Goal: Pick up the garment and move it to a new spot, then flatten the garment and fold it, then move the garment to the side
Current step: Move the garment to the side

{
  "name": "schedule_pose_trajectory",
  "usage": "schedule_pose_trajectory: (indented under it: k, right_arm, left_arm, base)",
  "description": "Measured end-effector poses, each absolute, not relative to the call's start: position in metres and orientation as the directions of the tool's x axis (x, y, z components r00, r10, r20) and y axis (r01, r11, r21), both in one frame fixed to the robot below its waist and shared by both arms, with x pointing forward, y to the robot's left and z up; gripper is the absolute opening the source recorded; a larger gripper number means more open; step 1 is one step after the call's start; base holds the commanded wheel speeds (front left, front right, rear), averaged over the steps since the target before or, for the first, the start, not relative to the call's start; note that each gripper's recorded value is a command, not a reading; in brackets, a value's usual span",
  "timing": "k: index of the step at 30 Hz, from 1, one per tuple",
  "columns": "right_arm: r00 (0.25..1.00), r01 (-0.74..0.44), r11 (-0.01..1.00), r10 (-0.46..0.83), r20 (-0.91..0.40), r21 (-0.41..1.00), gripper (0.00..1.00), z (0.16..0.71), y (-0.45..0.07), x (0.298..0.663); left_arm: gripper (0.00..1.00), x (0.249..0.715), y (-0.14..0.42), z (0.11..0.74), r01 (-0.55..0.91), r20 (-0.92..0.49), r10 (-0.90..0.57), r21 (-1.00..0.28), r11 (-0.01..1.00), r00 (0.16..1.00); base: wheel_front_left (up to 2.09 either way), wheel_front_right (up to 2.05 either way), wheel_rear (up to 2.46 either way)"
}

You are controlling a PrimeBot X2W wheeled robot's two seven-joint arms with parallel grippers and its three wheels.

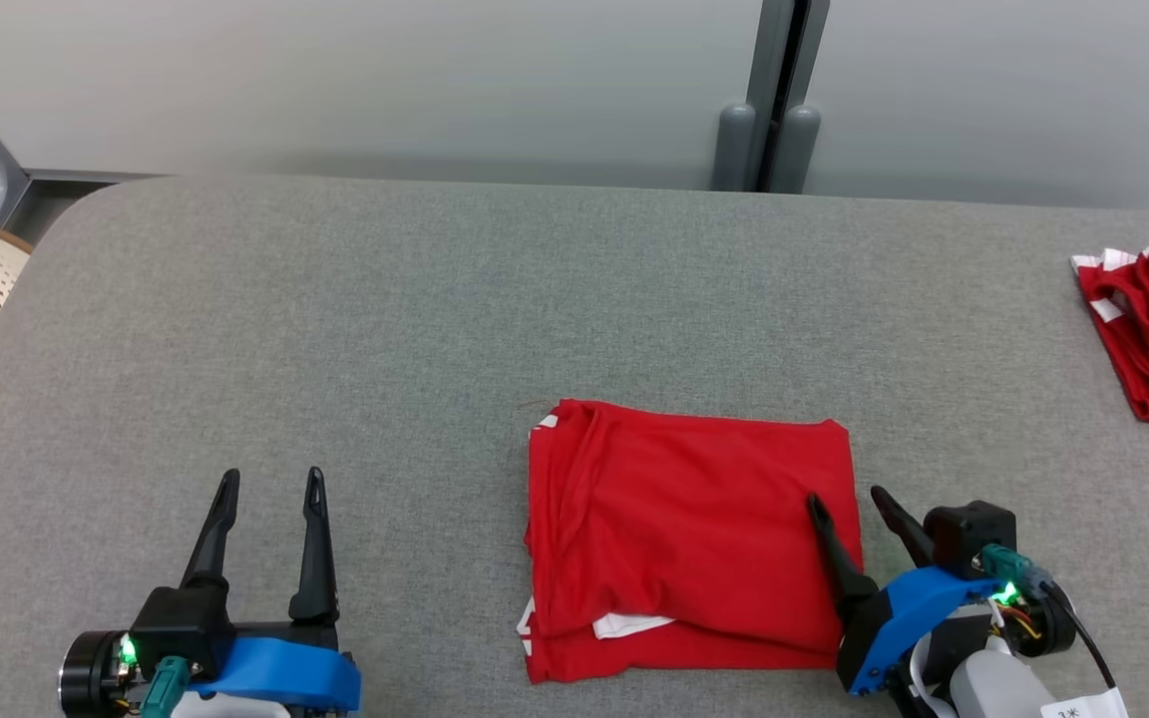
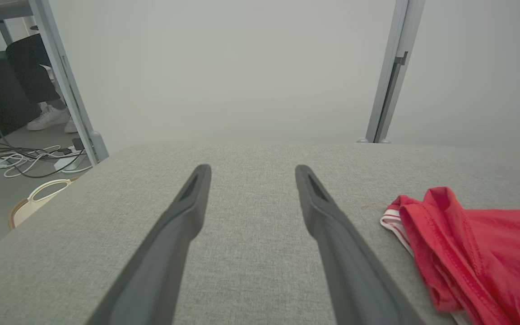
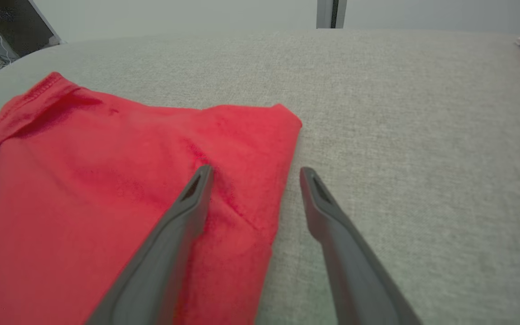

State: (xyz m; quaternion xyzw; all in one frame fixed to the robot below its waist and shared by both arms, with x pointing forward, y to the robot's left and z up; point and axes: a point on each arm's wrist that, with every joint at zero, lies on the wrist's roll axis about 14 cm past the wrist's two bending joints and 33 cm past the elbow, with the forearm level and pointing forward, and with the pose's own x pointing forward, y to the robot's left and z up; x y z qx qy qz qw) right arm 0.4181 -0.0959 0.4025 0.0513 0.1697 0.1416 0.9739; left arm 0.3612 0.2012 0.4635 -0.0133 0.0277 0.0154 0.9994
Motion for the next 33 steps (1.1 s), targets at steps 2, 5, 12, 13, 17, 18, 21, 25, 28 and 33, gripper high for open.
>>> schedule_pose_trajectory:
  k: [2, 5, 12, 13, 17, 18, 21, 25, 28, 33]
  right_arm:
    - [0.894, -0.255, 0.955, 0.292, -0.339, 0.151, 1.0, 0.393, -0.096, 0.417]
    - [0.876, -0.261, 0.952, 0.304, -0.374, 0.161, 1.0, 0.379, -0.092, 0.411]
    - [0.851, -0.286, 0.936, 0.347, -0.393, 0.207, 0.44, 0.37, -0.075, 0.407]
    - [0.85, -0.285, 0.934, 0.35, -0.393, 0.216, 0.15, 0.369, -0.074, 0.407]
    - [0.853, -0.281, 0.929, 0.357, -0.38, 0.241, 0.0, 0.371, -0.07, 0.408]
    - [0.857, -0.273, 0.93, 0.352, -0.378, 0.246, 0.0, 0.371, -0.072, 0.41]
    - [0.867, -0.263, 0.937, 0.334, -0.369, 0.23, 0.0, 0.374, -0.078, 0.414]
    - [0.897, -0.221, 0.958, 0.273, -0.349, 0.181, 0.0, 0.381, -0.108, 0.424]
    - [0.919, -0.175, 0.976, 0.21, -0.334, 0.132, 0.0, 0.387, -0.142, 0.429]
    - [0.949, -0.087, 0.993, 0.106, -0.297, 0.074, 0.0, 0.398, -0.194, 0.433]
  left_arm:
    - [1.0, 0.363, 0.202, 0.464, -0.034, -0.055, 0.032, -0.025, 0.999, 0.998]
    - [1.0, 0.363, 0.202, 0.462, -0.036, -0.06, 0.035, -0.025, 0.999, 0.998]
    - [1.0, 0.364, 0.204, 0.461, -0.039, -0.063, 0.038, -0.024, 0.999, 0.997]
    - [1.0, 0.364, 0.203, 0.461, -0.039, -0.064, 0.037, -0.024, 0.999, 0.997]
    - [1.0, 0.366, 0.202, 0.459, -0.035, -0.068, 0.033, -0.028, 0.999, 0.997]
    - [1.0, 0.367, 0.201, 0.459, -0.031, -0.069, 0.029, -0.029, 0.999, 0.997]
    - [1.0, 0.37, 0.196, 0.457, -0.018, -0.072, 0.016, -0.038, 0.999, 0.997]
    - [1.0, 0.378, 0.186, 0.457, 0.01, -0.07, -0.013, -0.046, 0.999, 0.997]
    - [1.0, 0.388, 0.174, 0.458, 0.046, -0.061, -0.05, -0.053, 0.998, 0.997]
    - [1.0, 0.408, 0.151, 0.457, 0.118, -0.053, -0.121, -0.056, 0.991, 0.991]
  base:
    - [0.0, 0.0, 0.0]
    - [0.0, 0.0, 0.0]
    - [0.0, 0.0, 0.0]
    - [0.0, 0.0, 0.0]
    - [0.0, 0.0, 0.0]
    - [0.0, 0.0, 0.0]
    - [0.0, 0.0, 0.0]
    - [0.0, 0.0, 0.0]
    - [0.0, 0.0, 0.0]
    - [0.0, 0.0, 0.0]
